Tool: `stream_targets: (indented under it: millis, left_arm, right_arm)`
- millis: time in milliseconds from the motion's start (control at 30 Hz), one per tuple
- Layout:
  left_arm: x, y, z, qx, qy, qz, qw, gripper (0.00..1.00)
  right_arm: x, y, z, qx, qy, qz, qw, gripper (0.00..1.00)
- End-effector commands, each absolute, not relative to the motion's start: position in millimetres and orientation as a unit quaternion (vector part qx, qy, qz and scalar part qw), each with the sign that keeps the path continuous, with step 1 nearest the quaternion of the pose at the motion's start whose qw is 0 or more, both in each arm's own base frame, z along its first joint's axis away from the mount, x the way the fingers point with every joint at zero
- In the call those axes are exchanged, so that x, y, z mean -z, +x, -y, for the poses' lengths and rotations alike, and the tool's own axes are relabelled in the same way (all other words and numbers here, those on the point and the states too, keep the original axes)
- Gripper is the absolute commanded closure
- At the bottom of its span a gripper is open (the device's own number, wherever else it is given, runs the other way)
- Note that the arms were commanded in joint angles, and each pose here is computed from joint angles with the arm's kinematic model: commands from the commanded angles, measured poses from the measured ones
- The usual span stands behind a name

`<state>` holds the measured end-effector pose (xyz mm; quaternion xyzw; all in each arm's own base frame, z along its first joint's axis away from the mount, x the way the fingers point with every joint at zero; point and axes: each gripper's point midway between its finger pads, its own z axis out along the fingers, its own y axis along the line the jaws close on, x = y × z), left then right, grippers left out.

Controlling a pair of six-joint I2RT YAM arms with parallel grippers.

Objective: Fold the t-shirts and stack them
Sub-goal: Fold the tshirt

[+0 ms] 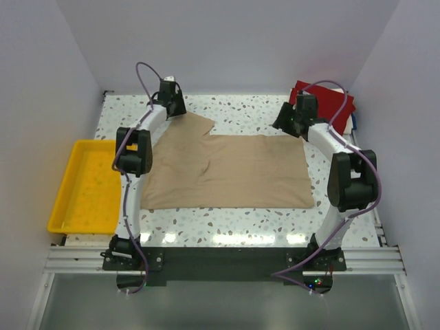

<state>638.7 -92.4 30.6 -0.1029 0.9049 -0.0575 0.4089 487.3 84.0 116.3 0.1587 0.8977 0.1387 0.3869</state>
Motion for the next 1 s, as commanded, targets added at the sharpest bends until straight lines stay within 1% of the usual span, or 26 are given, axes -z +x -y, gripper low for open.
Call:
stream_targets:
  millis: [0, 67, 167, 200, 267, 300, 367, 400, 467, 500, 533, 567, 600, 633, 733, 967]
  left_arm:
    - [-31, 648, 97, 0.052, -0.087, -0.902, 0.421, 0.44]
    - [-27, 648, 102, 0.059, -0.083, -0.902, 0.420, 0.46]
    - [-17, 646, 107, 0.060, -0.077, -0.906, 0.413, 0.53]
    - [-14, 645, 109, 0.060, -0.075, -0.907, 0.410, 0.57]
    - [-12, 644, 109, 0.059, -0.076, -0.907, 0.409, 0.62]
    - [-13, 644, 109, 0.060, -0.077, -0.907, 0.410, 0.68]
    - [-15, 645, 109, 0.059, -0.078, -0.904, 0.415, 0.74]
    - [-20, 643, 107, 0.060, -0.080, -0.902, 0.419, 0.80]
    - [-28, 646, 109, 0.065, -0.079, -0.896, 0.431, 0.84]
    - [-34, 645, 109, 0.068, -0.080, -0.894, 0.435, 0.90]
    - [-39, 646, 110, 0.073, -0.081, -0.890, 0.443, 0.92]
    - [-42, 647, 111, 0.076, -0.082, -0.888, 0.445, 0.93]
    - [-46, 646, 110, 0.078, -0.083, -0.887, 0.448, 0.99]
    - [-51, 647, 111, 0.085, -0.085, -0.884, 0.451, 1.00]
    - [-63, 649, 112, 0.097, -0.089, -0.877, 0.463, 1.00]
    - [-84, 647, 112, 0.115, -0.094, -0.863, 0.482, 1.00]
  right_arm:
    - [-139, 494, -79, -0.157, 0.153, -0.880, 0.421, 0.39]
    - [-136, 492, -74, -0.153, 0.157, -0.881, 0.420, 0.39]
    - [-133, 492, -61, -0.145, 0.169, -0.881, 0.418, 0.39]
    - [-131, 492, -58, -0.146, 0.172, -0.880, 0.418, 0.39]
    - [-129, 492, -47, -0.141, 0.183, -0.879, 0.416, 0.39]
    - [-128, 493, -44, -0.139, 0.186, -0.879, 0.416, 0.39]
    - [-125, 494, -34, -0.129, 0.190, -0.880, 0.416, 0.39]
    - [-122, 493, -32, -0.124, 0.190, -0.883, 0.410, 0.39]
    - [-115, 496, -28, -0.115, 0.191, -0.889, 0.401, 0.39]
    - [-110, 496, -28, -0.114, 0.190, -0.891, 0.395, 0.39]
    - [-103, 498, -10, -0.106, 0.206, -0.891, 0.390, 0.39]
    - [-98, 498, -8, -0.107, 0.209, -0.893, 0.384, 0.39]
    - [-93, 499, -6, -0.109, 0.211, -0.895, 0.378, 0.39]
    - [-94, 502, 1, -0.109, 0.214, -0.894, 0.379, 0.39]
    - [-77, 505, 6, -0.108, 0.216, -0.901, 0.359, 0.39]
    - [-54, 510, 27, -0.077, 0.233, -0.906, 0.344, 0.43]
